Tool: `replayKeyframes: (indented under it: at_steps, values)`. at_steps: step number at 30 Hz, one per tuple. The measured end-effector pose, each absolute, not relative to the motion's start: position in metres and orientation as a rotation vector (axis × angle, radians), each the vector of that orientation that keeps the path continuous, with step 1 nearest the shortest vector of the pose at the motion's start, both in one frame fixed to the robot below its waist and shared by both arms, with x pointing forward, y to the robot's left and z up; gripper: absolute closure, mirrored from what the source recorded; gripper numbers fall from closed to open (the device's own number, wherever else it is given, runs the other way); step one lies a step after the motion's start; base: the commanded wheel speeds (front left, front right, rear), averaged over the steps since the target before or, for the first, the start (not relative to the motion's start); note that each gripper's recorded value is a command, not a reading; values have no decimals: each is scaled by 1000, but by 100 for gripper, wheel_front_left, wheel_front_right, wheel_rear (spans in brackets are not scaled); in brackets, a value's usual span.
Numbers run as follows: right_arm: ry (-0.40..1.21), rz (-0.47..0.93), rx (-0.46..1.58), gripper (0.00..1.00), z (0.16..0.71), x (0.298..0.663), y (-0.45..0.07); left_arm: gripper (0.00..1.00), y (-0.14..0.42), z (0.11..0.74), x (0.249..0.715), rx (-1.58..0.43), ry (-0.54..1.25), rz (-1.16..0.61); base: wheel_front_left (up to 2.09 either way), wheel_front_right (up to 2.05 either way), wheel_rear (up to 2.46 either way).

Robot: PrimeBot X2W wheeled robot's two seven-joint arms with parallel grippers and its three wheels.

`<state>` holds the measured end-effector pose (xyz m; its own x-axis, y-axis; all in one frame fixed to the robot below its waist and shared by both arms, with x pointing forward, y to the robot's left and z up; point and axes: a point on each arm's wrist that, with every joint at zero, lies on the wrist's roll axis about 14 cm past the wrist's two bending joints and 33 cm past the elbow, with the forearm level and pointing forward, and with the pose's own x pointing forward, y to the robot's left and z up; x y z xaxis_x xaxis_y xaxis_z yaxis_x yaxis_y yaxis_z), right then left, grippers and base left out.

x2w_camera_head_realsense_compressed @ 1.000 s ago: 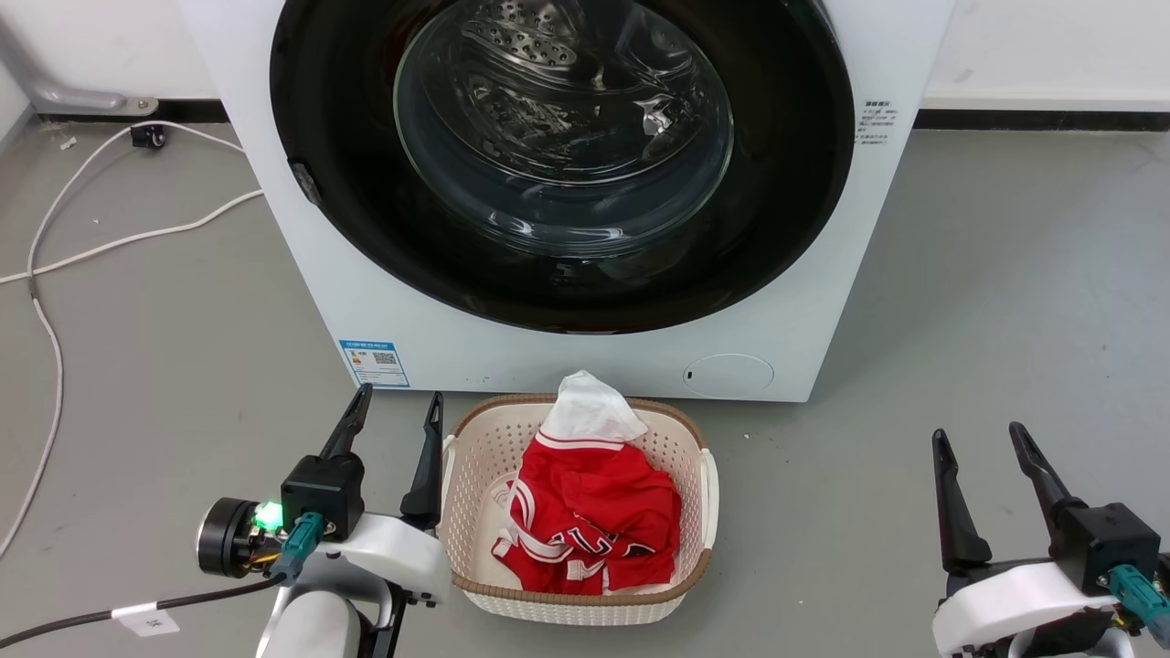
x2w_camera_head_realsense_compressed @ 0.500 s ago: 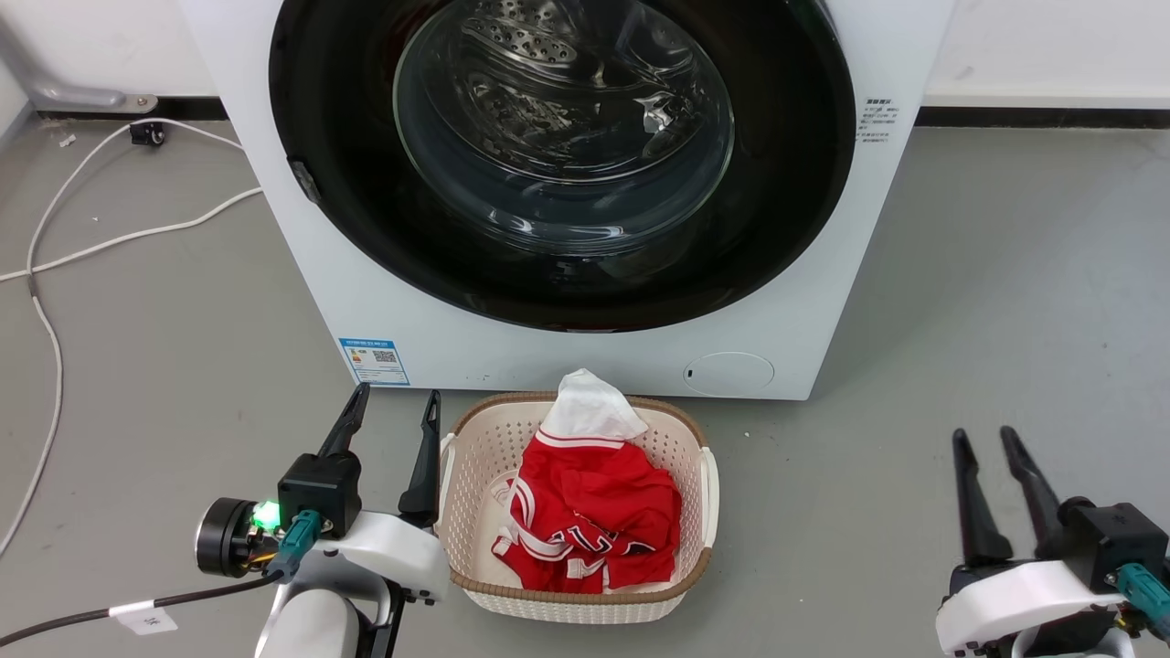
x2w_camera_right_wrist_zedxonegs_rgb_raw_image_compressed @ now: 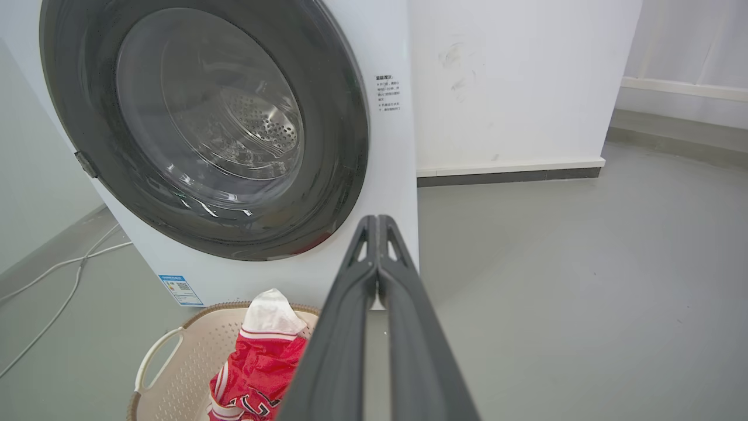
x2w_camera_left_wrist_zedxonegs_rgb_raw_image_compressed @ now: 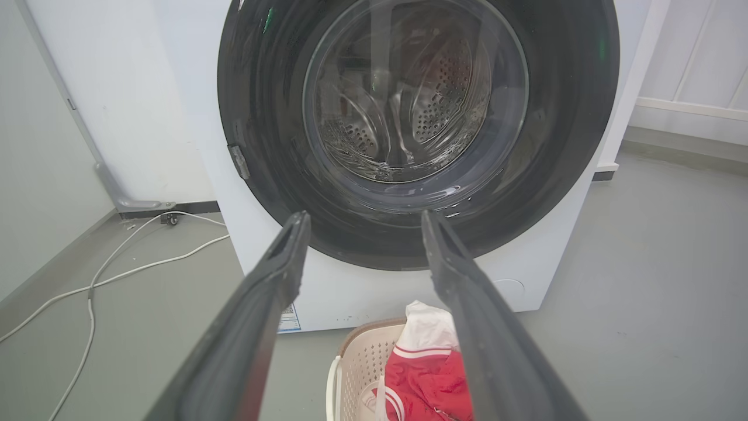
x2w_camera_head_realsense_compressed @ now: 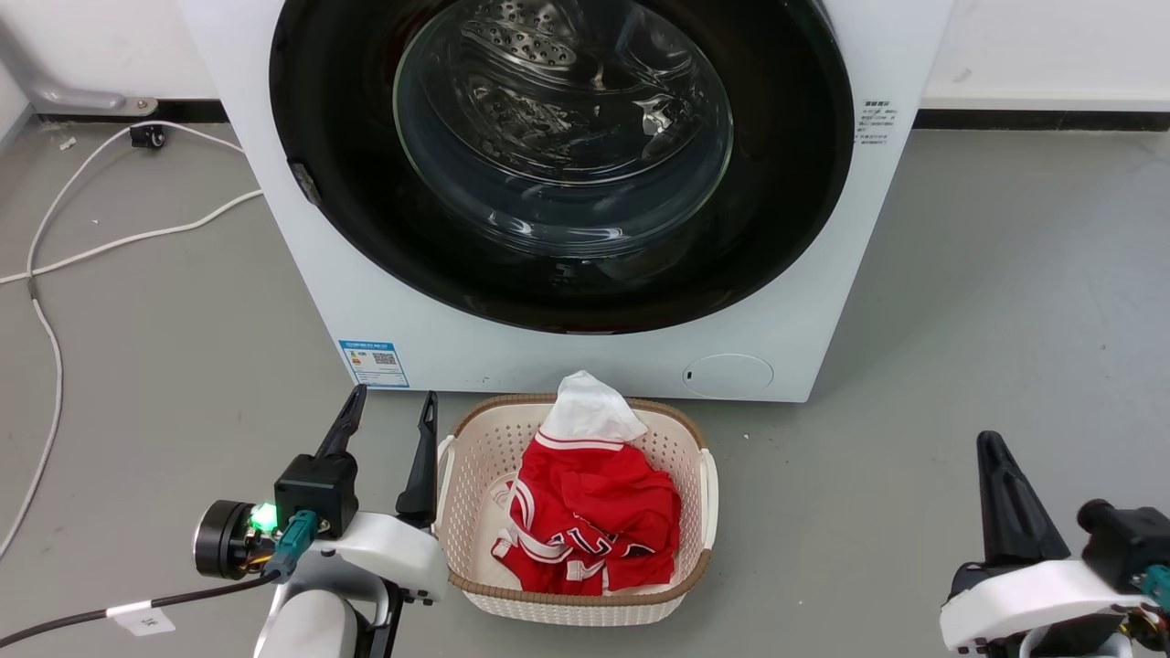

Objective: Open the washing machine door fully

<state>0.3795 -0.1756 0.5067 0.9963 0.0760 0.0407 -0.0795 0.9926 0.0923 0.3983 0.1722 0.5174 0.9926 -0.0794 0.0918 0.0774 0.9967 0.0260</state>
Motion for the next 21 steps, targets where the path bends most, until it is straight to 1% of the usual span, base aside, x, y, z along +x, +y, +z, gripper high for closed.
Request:
replayKeyframes:
  at_steps: [1, 3, 5, 8, 11, 16, 21]
  values:
    - [-41, 69, 120, 100, 507, 379, -178, 0, 172, 518, 398, 21, -93, -79, 0, 0, 0]
    - [-46, 40, 263, 100, 506, 379, -183, 0, 171, 518, 398, 19, -94, -79, 0, 0, 0]
    - [-56, 20, 350, 100, 505, 379, -186, 0, 171, 518, 398, 16, -94, -78, 0, 0, 0]
    - [-69, -10, 548, 100, 504, 382, -189, 0, 172, 517, 399, 14, -91, -76, 0, 0, 0]
    - [-88, -22, 746, 100, 508, 387, -187, 0, 172, 515, 399, 12, -86, -75, 0, 0, 0]
    - [-136, -61, 1148, 100, 517, 396, -193, 0, 173, 512, 401, 10, -80, -75, 0, 0, 0]
    - [-183, -59, 1410, 100, 531, 413, -204, 0, 173, 513, 406, 2, -84, -70, 0, 0, 0]
